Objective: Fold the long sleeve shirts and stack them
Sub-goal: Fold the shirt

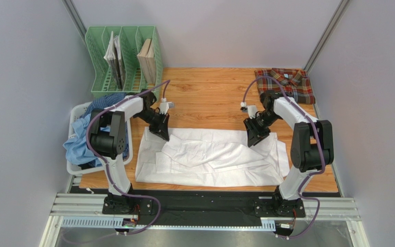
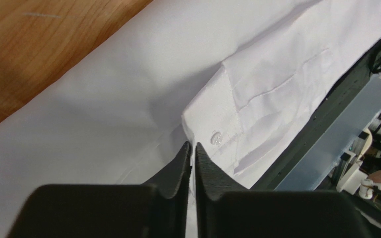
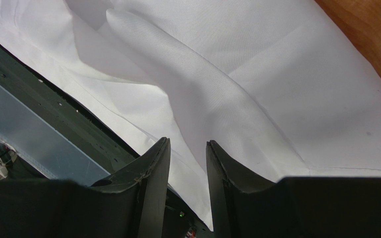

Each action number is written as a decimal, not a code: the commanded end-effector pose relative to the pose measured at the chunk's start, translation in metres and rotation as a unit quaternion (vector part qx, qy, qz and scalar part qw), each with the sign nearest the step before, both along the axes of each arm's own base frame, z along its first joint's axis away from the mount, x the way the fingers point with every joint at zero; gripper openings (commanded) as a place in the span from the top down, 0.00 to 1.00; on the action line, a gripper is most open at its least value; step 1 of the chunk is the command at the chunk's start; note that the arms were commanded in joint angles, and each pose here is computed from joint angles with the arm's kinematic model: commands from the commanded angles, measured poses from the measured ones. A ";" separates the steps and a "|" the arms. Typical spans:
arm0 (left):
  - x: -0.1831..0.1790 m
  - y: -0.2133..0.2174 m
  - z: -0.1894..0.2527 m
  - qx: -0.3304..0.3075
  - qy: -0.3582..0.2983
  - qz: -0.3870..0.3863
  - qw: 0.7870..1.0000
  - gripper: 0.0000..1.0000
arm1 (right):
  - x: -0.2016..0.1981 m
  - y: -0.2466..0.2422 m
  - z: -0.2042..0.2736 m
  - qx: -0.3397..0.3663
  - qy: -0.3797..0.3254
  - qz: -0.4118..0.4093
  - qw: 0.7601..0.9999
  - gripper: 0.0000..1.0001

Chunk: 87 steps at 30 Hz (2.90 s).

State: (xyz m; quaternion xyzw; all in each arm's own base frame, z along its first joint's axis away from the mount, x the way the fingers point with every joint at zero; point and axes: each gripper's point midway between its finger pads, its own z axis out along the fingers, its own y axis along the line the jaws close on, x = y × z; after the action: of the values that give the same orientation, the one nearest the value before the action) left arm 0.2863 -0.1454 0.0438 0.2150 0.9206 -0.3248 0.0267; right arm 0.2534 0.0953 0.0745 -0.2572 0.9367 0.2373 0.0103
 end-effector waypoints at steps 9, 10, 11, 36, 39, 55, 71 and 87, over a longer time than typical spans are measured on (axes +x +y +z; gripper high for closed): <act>-0.016 -0.038 0.097 -0.089 -0.136 -0.096 0.982 1.00 | 0.008 0.001 0.006 0.000 -0.024 -0.006 1.000 0.63; -0.024 -0.045 0.102 -0.083 -0.153 -0.121 0.977 1.00 | 0.008 0.000 0.009 0.001 -0.029 -0.010 1.000 0.63; -0.033 -0.049 0.119 -0.083 -0.186 -0.140 0.969 1.00 | 0.009 -0.002 0.011 0.003 -0.032 -0.015 0.999 0.63; -0.005 0.004 0.015 -0.011 0.047 -0.002 0.999 0.34 | 0.009 -0.022 0.014 0.003 -0.027 -0.042 0.999 0.62; -0.006 0.004 0.008 -0.012 0.059 0.000 0.998 0.34 | 0.010 -0.022 0.013 0.002 -0.024 -0.042 0.999 0.62; -0.005 -0.019 0.004 -0.035 0.090 -0.018 0.995 0.43 | 0.019 -0.022 0.012 -0.003 -0.016 -0.046 0.999 0.62; -0.001 -0.028 0.025 -0.055 0.033 -0.028 0.998 1.00 | 0.018 -0.023 0.013 -0.004 -0.018 -0.046 0.999 0.62; -0.195 -0.127 0.194 -0.088 -0.255 -0.471 0.840 1.00 | 0.024 -0.026 0.058 0.065 -0.061 -0.082 0.993 0.61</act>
State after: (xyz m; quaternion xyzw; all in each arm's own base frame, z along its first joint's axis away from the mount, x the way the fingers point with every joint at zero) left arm 0.1421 -0.2783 0.2358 0.6120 0.6914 -0.3476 0.1627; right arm 0.2726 0.0609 0.0987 -0.1779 0.9475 0.2608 0.0509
